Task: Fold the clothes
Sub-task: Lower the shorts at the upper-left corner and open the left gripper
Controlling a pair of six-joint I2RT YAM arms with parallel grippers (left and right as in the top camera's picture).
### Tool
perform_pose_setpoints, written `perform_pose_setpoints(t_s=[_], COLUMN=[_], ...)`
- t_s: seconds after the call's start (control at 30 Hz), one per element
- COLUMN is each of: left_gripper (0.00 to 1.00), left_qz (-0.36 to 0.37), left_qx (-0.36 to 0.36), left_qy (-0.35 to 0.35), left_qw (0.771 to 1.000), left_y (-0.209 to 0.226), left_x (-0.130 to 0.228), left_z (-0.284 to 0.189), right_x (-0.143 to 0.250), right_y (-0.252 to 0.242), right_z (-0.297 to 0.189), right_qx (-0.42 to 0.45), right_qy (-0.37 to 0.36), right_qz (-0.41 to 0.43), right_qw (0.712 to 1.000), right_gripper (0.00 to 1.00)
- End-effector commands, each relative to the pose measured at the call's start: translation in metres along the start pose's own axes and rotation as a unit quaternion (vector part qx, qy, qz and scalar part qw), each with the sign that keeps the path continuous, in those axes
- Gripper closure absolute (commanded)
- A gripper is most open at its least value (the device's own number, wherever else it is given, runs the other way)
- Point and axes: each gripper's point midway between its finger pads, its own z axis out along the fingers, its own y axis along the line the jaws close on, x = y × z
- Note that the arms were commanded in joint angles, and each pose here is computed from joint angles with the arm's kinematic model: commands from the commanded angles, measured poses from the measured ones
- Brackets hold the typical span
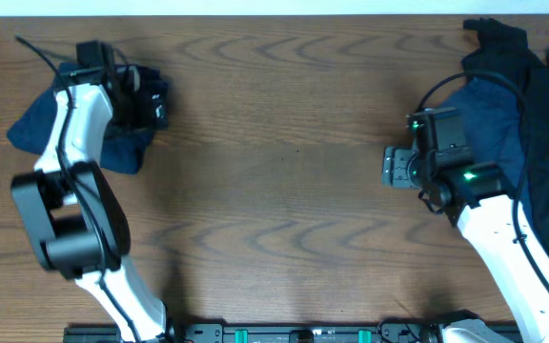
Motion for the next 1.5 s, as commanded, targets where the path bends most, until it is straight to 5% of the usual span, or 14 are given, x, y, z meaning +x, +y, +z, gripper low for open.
perform_pose_setpoints(t_s=[0.0,0.13,0.2,0.3,0.5,0.73,1.1,1.47], left_gripper=[0.02,0.01,0.25,0.44,0.71,0.86,0.87,0.87], left_qz=[0.046,0.075,0.077,0.071,0.064,0.057,0.029,0.029], left_qx=[0.006,0.017,0.016,0.009,0.005,-0.018,-0.048,-0.013], left_qy=[-0.072,-0.102,-0.114,-0.12,-0.094,-0.088,-0.175,-0.133], left_qw=[0.996,0.992,0.99,0.99,0.993,0.994,0.983,0.991], left_y=[-0.034,-0.061,-0.063,-0.057,-0.048,-0.033,0.001,-0.008], left_x=[-0.02,-0.027,-0.035,-0.045,-0.047,-0.052,-0.095,-0.074], left_z=[-0.057,-0.073,-0.07,-0.053,-0.002,0.046,0.038,0.051], right_x=[-0.008,-0.01,-0.008,-0.004,0.001,0.002,0.007,0.007], right_y=[-0.011,-0.022,-0.023,-0.023,-0.024,-0.024,-0.025,-0.025], right_z=[0.001,0.002,0.002,0.002,0.002,0.002,0.001,0.001], right_qx=[-0.008,-0.006,-0.005,-0.003,-0.001,0.0,0.003,0.003], right_qy=[-0.007,-0.006,-0.002,0.007,0.016,0.018,0.029,0.029], right_qz=[0.027,0.045,0.045,0.045,0.044,0.044,0.044,0.045], right_qw=[1.0,0.999,0.999,0.999,0.999,0.999,0.999,0.999], right_gripper=[0.19,0.24,0.33,0.44,0.46,0.46,0.47,0.48])
